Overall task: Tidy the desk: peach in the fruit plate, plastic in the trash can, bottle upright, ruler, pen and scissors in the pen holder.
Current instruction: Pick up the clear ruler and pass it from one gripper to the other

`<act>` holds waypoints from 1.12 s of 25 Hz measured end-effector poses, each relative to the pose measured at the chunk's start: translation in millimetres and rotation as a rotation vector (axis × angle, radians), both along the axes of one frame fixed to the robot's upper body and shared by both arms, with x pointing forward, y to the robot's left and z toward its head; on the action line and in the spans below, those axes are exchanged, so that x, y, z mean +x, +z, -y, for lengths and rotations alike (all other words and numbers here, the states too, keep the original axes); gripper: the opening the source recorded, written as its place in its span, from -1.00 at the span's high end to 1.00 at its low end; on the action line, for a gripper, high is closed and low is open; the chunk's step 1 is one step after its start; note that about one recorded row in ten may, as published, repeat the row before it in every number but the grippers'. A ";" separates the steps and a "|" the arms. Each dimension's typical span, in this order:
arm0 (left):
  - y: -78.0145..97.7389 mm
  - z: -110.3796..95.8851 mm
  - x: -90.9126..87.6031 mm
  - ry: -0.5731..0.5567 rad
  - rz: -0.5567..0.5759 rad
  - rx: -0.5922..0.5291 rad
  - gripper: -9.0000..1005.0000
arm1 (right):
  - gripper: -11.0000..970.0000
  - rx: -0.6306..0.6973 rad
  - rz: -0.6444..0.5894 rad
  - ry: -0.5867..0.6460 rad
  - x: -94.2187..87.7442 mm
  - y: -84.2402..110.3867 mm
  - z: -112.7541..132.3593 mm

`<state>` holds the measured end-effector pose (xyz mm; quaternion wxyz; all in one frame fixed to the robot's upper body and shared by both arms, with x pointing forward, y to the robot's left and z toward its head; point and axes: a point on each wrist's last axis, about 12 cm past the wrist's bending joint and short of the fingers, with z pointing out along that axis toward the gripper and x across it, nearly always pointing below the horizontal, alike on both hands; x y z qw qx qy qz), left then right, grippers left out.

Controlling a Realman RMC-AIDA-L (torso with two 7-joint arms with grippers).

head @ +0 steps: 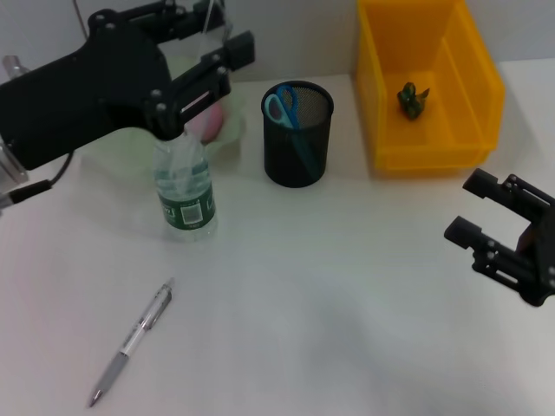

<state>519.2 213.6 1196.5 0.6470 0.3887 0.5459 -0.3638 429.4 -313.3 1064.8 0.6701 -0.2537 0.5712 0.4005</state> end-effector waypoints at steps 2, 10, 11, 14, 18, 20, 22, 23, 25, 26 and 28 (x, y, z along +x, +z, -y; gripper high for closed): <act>-8.2 9.8 -1.1 0.025 0.009 -0.050 0.20 | -0.41 0.051 0.098 -0.061 -11.1 -13.5 -20.8; -42.1 49.1 -0.7 0.078 0.030 -0.069 0.20 | -0.41 0.044 0.194 -0.193 -5.5 -26.9 -70.6; -46.7 53.3 -1.2 0.080 0.030 -0.071 0.20 | -0.41 0.041 0.195 -0.215 -4.1 -27.8 -77.5; -56.6 61.6 -2.0 0.095 0.036 -0.097 0.20 | -0.41 0.028 0.198 -0.257 0.5 -28.3 -95.8; -66.0 66.9 -2.1 0.123 0.039 -0.122 0.20 | -0.42 0.016 0.182 -0.295 5.6 -28.1 -114.0; -69.8 67.4 -1.4 0.145 0.033 -0.137 0.20 | -0.42 0.008 0.167 -0.298 8.5 -28.6 -120.6; -73.9 69.6 -1.9 0.151 0.041 -0.131 0.20 | -0.42 0.002 0.146 -0.290 12.4 -29.5 -129.0; -73.9 69.6 -1.9 0.151 0.041 -0.131 0.20 | -0.42 0.002 0.146 -0.290 12.4 -29.5 -129.0; -76.1 72.2 -3.1 0.146 0.051 -0.121 0.20 | -0.42 -0.004 0.131 -0.283 14.5 -30.2 -134.4; -76.7 73.1 -3.4 0.145 0.053 -0.119 0.20 | -0.42 -0.005 0.122 -0.283 15.5 -30.6 -136.7; -78.1 75.0 -4.1 0.141 0.058 -0.114 0.19 | -0.42 -0.005 0.109 -0.290 17.9 -30.6 -139.8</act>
